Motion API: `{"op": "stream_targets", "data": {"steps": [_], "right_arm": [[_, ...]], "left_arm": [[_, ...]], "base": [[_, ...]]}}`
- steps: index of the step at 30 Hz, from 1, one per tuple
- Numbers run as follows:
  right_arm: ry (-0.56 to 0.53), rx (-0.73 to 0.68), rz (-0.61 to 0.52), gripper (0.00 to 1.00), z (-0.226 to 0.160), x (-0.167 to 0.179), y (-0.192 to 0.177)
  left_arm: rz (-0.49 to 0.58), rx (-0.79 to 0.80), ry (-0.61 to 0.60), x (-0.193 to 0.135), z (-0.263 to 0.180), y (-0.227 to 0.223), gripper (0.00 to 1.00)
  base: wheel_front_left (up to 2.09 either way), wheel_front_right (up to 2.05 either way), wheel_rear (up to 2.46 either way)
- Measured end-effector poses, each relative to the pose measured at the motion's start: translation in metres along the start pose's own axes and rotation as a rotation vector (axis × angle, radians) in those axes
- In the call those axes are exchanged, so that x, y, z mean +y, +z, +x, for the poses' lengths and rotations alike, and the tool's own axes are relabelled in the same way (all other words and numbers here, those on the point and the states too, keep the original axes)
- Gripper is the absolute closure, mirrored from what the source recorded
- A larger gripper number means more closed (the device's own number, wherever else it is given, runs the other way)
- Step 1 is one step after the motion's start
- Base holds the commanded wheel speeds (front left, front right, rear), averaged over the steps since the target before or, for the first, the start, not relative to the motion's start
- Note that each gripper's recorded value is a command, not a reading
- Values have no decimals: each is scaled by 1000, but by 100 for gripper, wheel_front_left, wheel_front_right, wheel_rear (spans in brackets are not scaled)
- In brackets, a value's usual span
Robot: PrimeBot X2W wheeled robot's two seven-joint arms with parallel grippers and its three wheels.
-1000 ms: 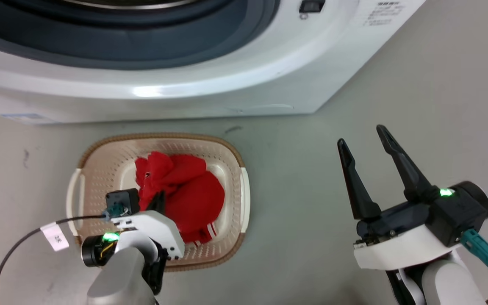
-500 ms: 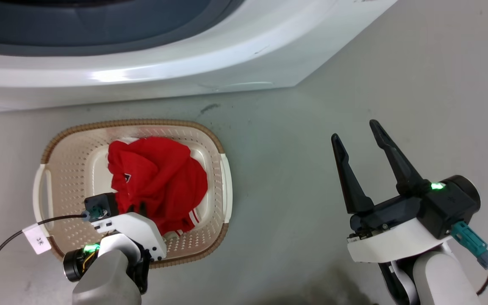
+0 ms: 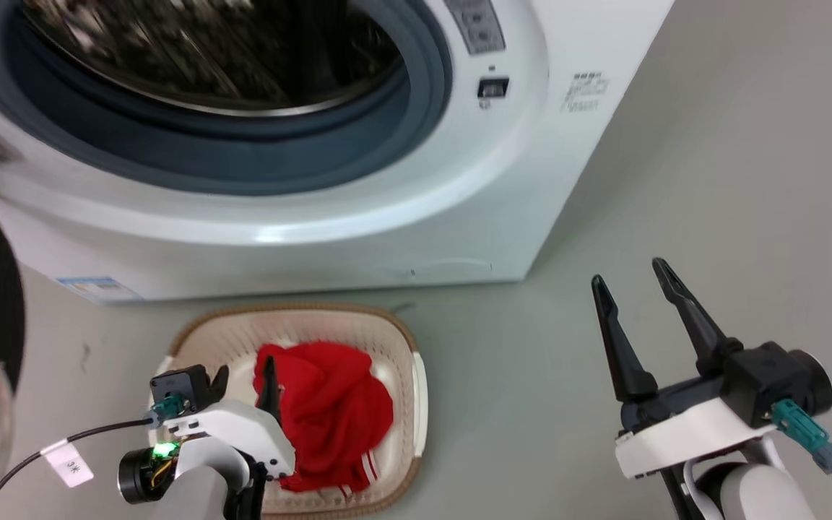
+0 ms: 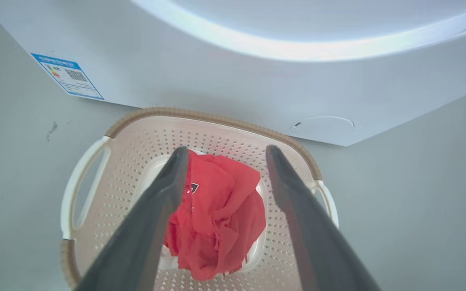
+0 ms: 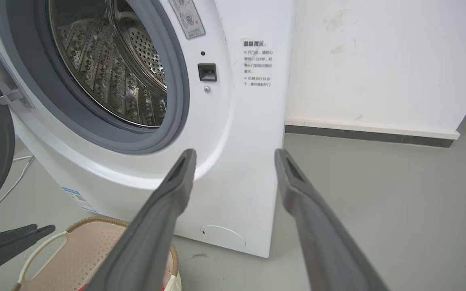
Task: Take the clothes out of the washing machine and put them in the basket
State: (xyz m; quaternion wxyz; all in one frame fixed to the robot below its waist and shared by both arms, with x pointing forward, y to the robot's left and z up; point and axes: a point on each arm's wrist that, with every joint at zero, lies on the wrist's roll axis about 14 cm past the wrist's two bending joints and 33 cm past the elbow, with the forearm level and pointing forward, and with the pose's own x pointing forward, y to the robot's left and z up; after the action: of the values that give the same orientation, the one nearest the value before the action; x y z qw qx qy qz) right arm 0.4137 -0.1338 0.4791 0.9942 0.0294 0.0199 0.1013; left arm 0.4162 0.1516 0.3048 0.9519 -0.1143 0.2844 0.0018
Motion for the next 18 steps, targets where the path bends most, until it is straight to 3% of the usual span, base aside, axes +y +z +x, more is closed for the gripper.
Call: {"op": "stream_targets", "data": {"steps": [11, 18], "right_arm": [[-23, -117, -56, 0, -33, 0, 54], [-37, -158, -79, 0, -49, -1, 71]], "left_arm": [[76, -515, -95, -27, -73, 146, 0], [170, -736, -131, -37, -130, 195, 0]], "base": [[0, 0, 0], [0, 0, 0]]}}
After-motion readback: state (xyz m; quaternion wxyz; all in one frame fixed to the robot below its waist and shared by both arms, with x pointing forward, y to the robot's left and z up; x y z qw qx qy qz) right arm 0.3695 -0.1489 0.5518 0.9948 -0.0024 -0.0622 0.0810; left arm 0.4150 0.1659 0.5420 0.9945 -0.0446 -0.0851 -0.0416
